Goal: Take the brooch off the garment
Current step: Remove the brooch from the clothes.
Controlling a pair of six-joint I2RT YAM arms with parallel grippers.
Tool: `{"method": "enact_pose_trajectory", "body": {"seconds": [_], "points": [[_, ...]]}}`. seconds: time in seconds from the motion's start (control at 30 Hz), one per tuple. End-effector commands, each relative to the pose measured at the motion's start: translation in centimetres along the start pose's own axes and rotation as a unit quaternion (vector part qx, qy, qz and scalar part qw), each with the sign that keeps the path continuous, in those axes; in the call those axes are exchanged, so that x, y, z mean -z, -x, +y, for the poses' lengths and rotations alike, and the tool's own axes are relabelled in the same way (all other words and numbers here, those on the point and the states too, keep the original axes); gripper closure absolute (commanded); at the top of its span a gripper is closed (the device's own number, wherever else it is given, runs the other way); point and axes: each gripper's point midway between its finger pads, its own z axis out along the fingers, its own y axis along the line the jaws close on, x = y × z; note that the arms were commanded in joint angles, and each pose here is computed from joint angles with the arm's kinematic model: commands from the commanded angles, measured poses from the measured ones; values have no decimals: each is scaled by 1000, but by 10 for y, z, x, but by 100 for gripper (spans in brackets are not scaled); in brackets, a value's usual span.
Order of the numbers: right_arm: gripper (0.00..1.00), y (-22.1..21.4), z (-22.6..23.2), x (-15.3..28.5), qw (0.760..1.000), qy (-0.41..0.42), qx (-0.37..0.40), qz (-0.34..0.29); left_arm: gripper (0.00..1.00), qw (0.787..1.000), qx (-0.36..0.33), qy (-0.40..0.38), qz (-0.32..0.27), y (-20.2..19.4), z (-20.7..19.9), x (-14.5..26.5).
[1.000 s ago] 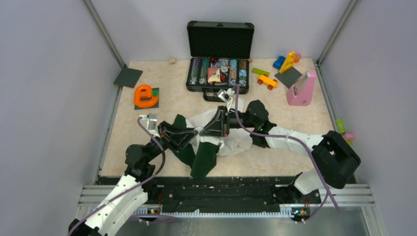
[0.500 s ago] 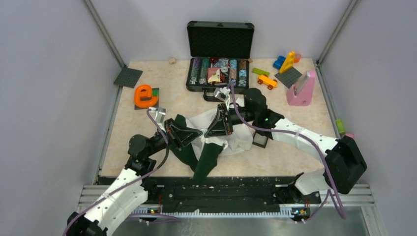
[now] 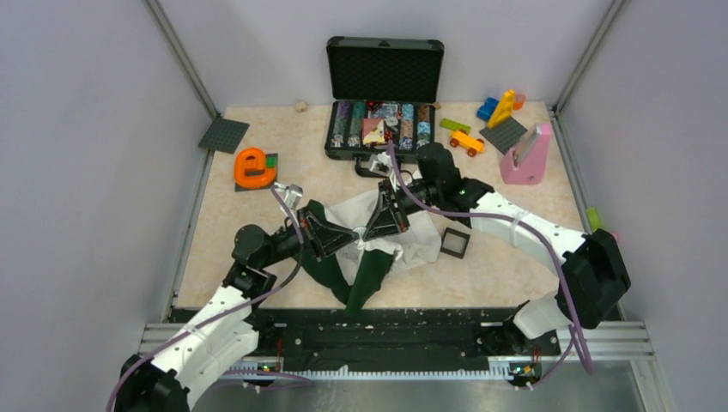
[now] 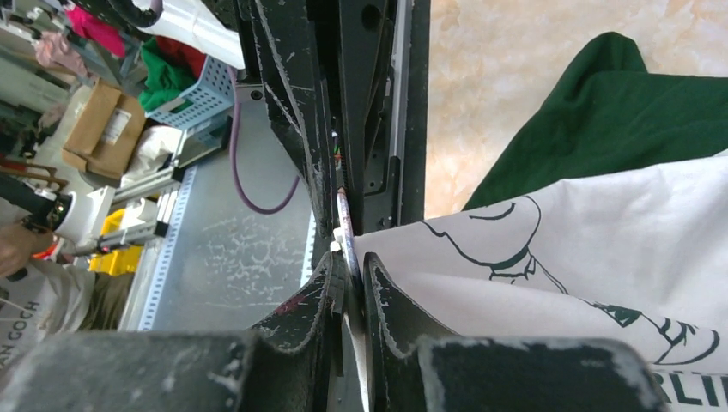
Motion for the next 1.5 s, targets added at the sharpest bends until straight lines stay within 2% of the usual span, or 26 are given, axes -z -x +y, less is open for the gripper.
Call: {"method": "enact_pose_trajectory", "body": {"seconds": [0.0, 0.07, 0.2, 0.3, 0.37, 0.43, 0.5, 0.6, 0.8, 0.93, 1.2, 1.47], "points": [[100, 20, -9, 10, 997, -31, 70, 0, 87, 998, 7, -43, 38, -7, -20, 0], [100, 21, -8, 11, 997, -31, 74, 1, 87, 998, 10, -43, 42, -8, -19, -1], [100, 24, -9, 13, 996, -34, 87, 2, 100, 998, 12, -37, 44, -9, -16, -1], [99, 27, -9, 13, 996, -36, 87, -3, 100, 998, 12, -34, 45, -9, -15, -2], [81, 26, -10, 13, 997, -40, 72, -9, 100, 999, 10, -31, 43, -8, -14, -2], [75, 24, -8, 14, 997, -40, 63, -17, 100, 999, 4, -25, 37, -7, -13, -1], [64, 24, -6, 15, 997, -45, 55, -30, 100, 1000, 0, -17, 26, -5, -11, 0], [56, 25, -2, 18, 995, -52, 52, -60, 100, 1000, -1, -16, 14, -2, -12, 1], [52, 22, 3, 21, 993, -57, 41, -95, 100, 1000, -3, -18, -10, 4, -15, 3], [44, 21, 14, 21, 990, -35, 29, -135, 100, 1000, 2, -21, -19, 7, -16, 3], [40, 24, 12, 9, 988, -38, 24, -151, 100, 999, 5, -36, -21, 8, -21, 2], [51, 24, 10, 0, 988, -44, 20, -146, 100, 999, 2, -41, -24, 8, -23, 2]]}}
